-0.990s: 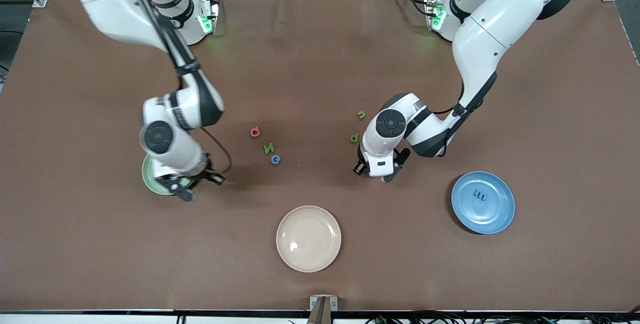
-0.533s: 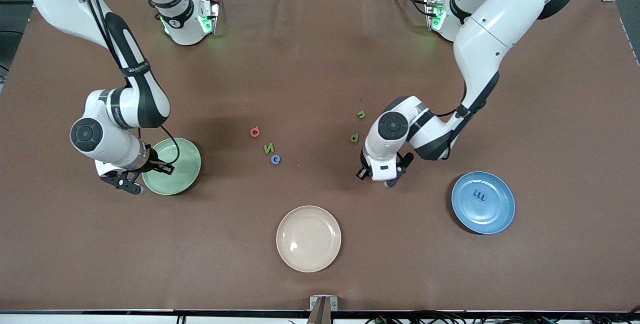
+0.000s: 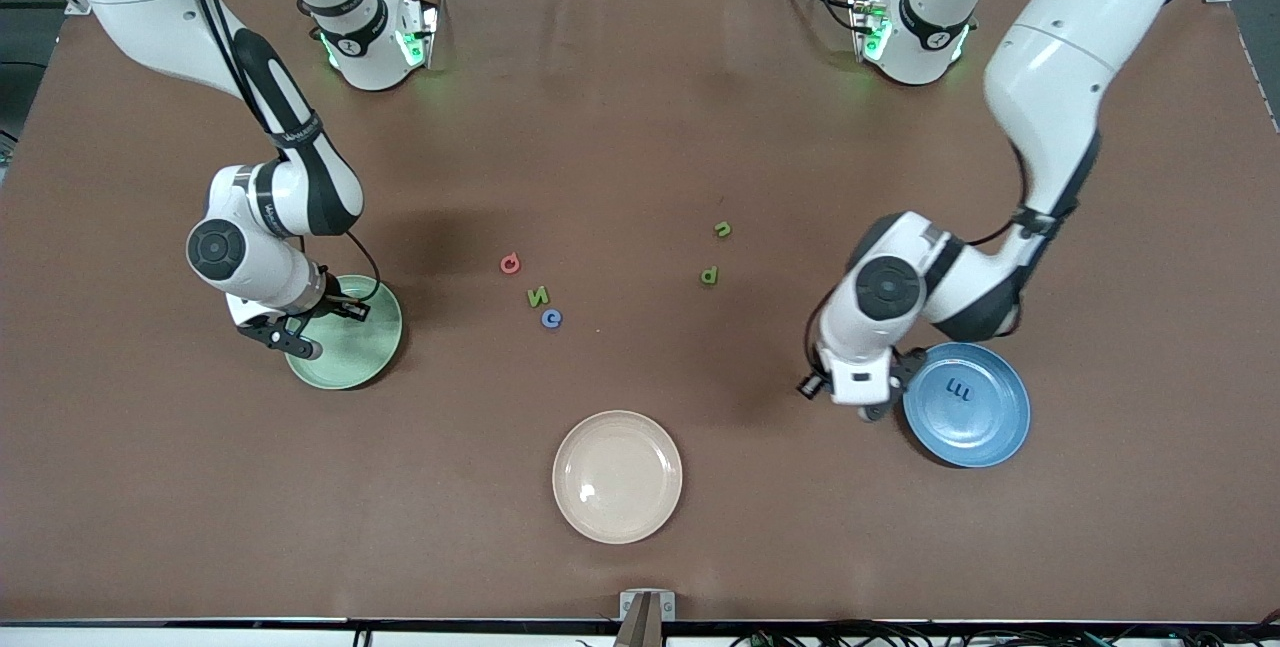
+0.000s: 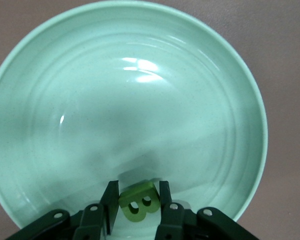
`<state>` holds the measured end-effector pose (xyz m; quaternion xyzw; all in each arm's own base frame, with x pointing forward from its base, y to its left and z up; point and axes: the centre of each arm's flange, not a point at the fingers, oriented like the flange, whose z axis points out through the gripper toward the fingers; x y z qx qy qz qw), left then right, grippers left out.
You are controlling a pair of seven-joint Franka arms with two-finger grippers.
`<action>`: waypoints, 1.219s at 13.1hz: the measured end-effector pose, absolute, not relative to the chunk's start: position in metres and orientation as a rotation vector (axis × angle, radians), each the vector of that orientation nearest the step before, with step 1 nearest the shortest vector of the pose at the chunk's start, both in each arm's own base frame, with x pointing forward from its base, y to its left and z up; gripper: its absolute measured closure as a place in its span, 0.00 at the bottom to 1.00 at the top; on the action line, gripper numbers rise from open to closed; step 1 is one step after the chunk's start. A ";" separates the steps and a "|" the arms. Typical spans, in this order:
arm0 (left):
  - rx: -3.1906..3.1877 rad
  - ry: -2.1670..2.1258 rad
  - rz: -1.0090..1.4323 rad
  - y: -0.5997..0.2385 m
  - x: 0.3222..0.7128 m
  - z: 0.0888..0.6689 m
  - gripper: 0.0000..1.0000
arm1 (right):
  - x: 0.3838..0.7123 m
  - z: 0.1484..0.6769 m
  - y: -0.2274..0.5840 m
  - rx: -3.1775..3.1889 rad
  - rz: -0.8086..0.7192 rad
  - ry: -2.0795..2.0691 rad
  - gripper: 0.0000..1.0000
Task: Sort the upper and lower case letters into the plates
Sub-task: 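Place the x on the blue plate while the right places B on green, then grasp the green p with the left gripper while the right grasps Q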
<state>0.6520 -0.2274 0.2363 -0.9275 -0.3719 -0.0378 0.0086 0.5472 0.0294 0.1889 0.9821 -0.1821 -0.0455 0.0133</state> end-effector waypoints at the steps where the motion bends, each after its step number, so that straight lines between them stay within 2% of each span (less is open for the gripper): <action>1: -2.891 -1.095 -0.098 -0.203 0.657 0.239 0.75 | 0.547 0.190 0.027 3.060 -0.139 -0.569 0.46; 5: -2.902 -0.846 -0.011 -0.109 0.672 0.240 0.75 | 0.550 0.197 0.027 3.065 -0.127 -0.565 0.04; 6: -2.908 -0.827 -0.001 -0.086 0.674 0.238 0.74 | 0.551 0.202 0.030 3.065 -0.137 -0.559 0.00; 7: -2.913 -0.827 0.001 -0.071 0.676 0.235 0.68 | 0.553 0.211 0.036 3.068 -0.162 -0.565 0.00; 10: -2.927 -0.855 -0.012 -0.067 0.676 0.229 0.35 | 0.555 0.248 0.082 3.116 -0.215 -0.656 0.00; 13: -2.919 -0.904 0.023 -0.113 0.666 0.233 0.04 | 0.536 0.254 0.166 3.092 -0.206 -0.742 0.00; 16: -2.933 -0.932 0.075 -0.213 0.630 0.242 0.03 | 0.510 0.250 0.233 3.093 -0.159 -0.763 0.00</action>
